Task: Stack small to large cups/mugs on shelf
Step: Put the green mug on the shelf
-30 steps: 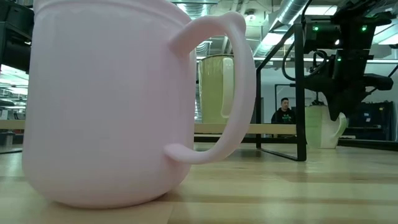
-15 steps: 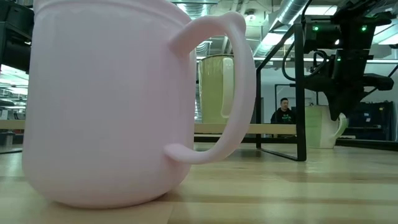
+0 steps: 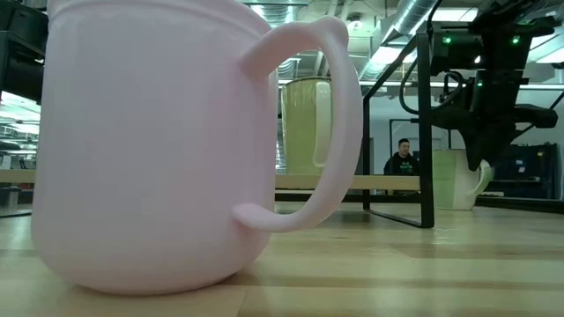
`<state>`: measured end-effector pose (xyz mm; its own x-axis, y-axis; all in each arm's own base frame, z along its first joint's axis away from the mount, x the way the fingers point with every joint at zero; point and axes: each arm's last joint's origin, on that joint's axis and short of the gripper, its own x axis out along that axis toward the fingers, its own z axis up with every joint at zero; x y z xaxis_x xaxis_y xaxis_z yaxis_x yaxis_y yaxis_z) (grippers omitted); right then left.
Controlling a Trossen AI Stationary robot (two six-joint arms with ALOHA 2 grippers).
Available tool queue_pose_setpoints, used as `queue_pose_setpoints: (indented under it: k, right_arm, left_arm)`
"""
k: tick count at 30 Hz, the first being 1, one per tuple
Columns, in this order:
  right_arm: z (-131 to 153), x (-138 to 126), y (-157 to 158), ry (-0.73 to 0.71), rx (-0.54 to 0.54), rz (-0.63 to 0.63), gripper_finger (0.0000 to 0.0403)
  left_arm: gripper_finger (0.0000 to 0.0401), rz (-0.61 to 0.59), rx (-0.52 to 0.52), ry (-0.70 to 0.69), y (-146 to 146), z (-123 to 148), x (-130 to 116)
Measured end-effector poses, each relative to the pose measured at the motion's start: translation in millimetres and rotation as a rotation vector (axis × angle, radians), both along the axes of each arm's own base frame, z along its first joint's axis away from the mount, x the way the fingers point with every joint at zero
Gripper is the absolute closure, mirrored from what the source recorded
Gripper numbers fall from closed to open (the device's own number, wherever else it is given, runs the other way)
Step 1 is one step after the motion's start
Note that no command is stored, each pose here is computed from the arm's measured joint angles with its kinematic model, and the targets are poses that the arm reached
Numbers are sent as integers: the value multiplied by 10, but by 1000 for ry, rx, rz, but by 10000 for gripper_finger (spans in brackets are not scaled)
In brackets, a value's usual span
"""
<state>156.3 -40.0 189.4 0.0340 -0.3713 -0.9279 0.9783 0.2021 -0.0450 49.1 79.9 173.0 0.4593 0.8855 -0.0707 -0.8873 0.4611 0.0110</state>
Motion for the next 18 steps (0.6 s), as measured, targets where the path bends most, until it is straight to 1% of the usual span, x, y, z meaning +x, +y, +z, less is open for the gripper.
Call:
queue_pose_setpoints:
  k: [10, 18]
  right_arm:
    - [17, 11, 1, -10, 2, 1, 333]
    - [214, 77, -5, -45, 12, 5, 333]
  left_arm:
    - [147, 1, -4, -7, 0, 0, 0]
    - [147, 1, -4, -7, 0, 0, 0]
